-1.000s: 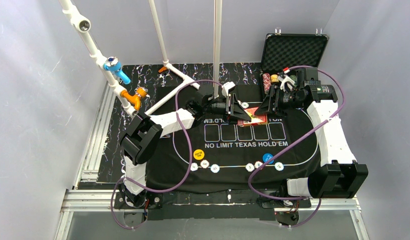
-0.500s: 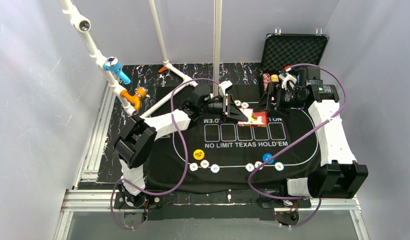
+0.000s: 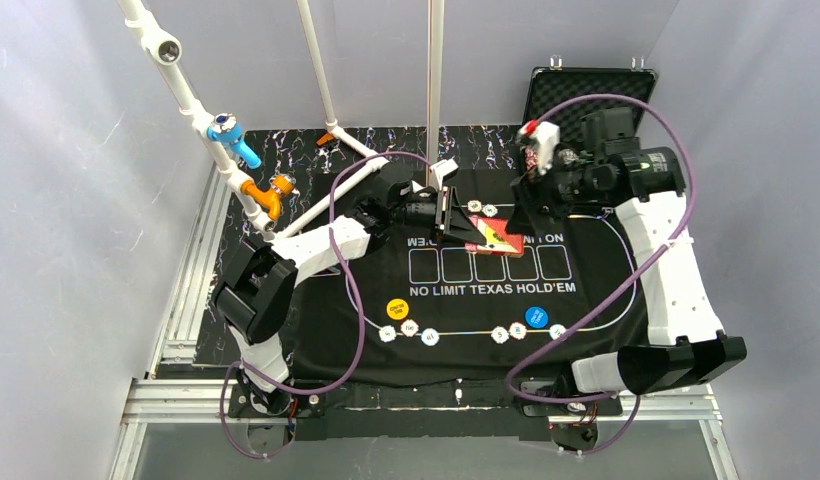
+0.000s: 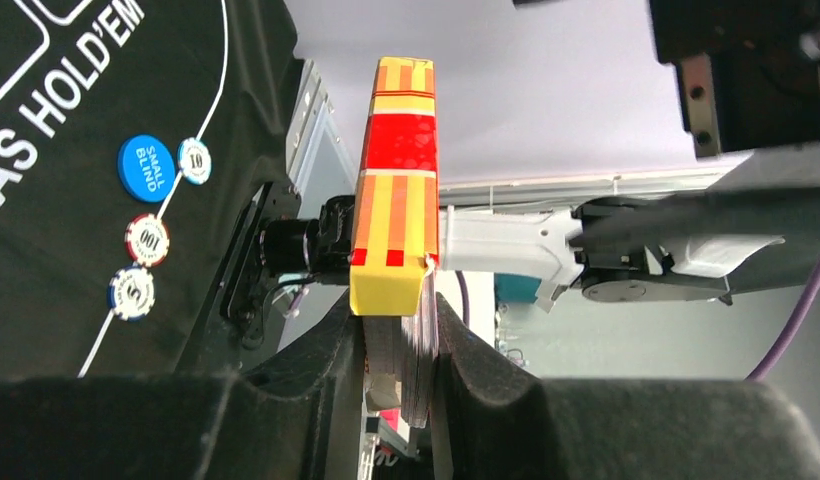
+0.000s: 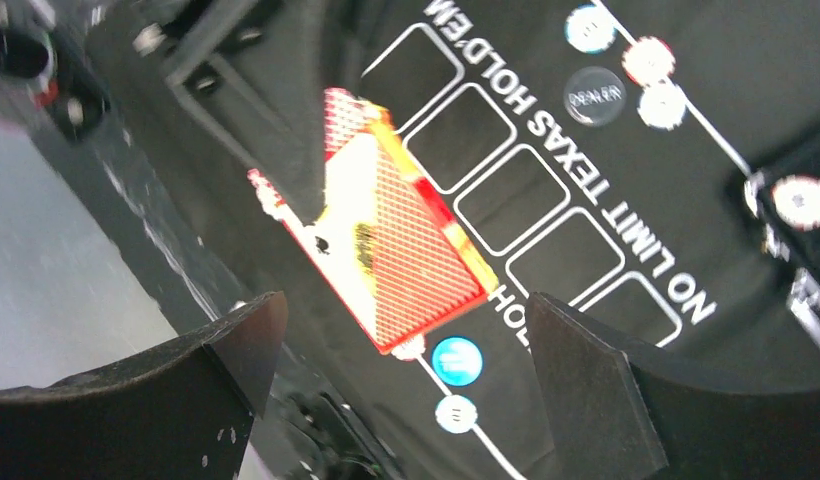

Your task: Distribute texas hold em gaming equipment

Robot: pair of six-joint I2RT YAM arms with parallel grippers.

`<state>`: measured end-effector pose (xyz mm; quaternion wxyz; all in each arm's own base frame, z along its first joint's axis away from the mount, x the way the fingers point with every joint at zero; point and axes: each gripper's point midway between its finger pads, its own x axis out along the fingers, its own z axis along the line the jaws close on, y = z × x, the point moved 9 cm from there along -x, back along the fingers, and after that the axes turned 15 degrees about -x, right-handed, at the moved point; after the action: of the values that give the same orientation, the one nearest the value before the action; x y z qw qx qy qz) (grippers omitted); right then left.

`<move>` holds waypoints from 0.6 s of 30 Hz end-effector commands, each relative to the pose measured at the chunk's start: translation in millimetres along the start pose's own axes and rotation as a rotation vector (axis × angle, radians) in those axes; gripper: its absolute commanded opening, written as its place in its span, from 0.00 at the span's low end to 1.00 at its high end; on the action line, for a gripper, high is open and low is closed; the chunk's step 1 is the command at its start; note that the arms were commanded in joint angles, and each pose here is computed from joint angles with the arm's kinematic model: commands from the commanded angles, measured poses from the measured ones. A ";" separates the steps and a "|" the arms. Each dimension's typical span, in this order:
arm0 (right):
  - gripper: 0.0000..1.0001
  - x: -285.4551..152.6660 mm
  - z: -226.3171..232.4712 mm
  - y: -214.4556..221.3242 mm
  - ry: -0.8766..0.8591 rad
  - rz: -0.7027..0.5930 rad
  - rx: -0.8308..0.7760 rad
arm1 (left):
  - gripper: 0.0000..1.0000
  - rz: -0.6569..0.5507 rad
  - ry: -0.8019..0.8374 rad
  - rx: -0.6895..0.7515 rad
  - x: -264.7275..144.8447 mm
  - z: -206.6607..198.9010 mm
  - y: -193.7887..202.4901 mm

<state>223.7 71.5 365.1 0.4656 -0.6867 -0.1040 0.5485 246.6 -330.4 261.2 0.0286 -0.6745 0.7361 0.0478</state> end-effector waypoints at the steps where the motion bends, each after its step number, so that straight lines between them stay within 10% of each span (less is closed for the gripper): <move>1: 0.98 4.4 20.0 -3.4 -0.102 0.117 -0.334 | 0.00 0.093 0.031 0.105 -15.4 -32.3 17.3; 18: 0.98 54.8 56.7 -3.1 -0.157 0.212 -0.664 | 0.00 0.155 0.052 0.151 -21.2 -47.9 24.8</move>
<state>197.2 135.2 335.2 0.1672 -0.7436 -0.2326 0.6042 237.4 -323.1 262.3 0.0409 -0.6269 0.7757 0.0600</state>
